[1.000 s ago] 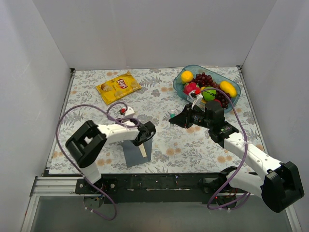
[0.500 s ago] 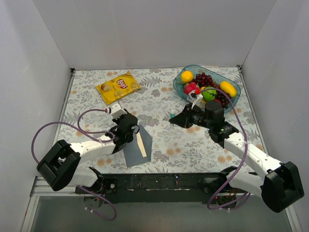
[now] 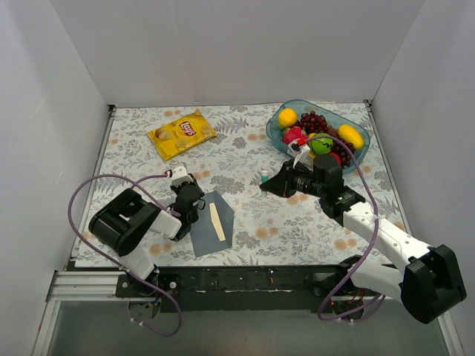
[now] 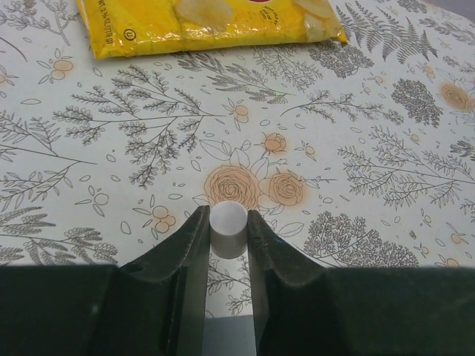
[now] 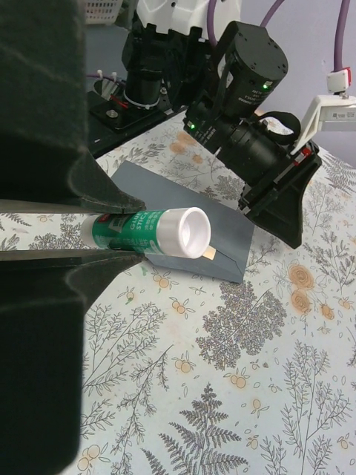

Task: Place the letter into the envelope and seal it
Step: Place the solid glue cap at the center of the board.

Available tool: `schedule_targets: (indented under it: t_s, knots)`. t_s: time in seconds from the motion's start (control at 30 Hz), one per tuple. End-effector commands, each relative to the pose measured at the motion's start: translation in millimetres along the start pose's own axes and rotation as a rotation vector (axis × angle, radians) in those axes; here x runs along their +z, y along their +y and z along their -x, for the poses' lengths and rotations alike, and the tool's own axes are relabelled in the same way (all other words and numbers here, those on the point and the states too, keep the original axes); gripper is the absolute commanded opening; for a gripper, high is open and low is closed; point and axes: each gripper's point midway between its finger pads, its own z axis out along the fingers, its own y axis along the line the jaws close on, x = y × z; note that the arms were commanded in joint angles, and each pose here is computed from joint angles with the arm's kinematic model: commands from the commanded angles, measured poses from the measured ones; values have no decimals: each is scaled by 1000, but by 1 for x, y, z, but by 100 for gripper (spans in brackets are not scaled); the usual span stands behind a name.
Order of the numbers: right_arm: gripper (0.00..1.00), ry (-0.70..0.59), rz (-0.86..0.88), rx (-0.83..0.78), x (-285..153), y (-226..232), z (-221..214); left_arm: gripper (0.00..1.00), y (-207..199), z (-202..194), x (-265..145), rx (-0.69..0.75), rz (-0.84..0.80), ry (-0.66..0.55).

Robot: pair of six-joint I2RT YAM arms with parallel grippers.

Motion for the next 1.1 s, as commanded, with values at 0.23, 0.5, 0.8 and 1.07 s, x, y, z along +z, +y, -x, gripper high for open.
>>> schedule_targets:
  t_s: [0.23, 0.5, 0.8, 1.07]
  knots:
    - [1, -18, -12, -30, -1, -1, 5, 0, -39, 4, 25, 20, -136, -63]
    - [1, -11, -16, -34, 0, -3, 4, 0, -42, -12, 34, 50, -134, -38]
    - [1, -10, -15, -38, 0, -3, 3, 3, -30, -39, 25, 29, -89, 60]
    - [1, -3, -5, -31, 1, -2, 2, 9, -10, -61, 18, 72, -14, 59]
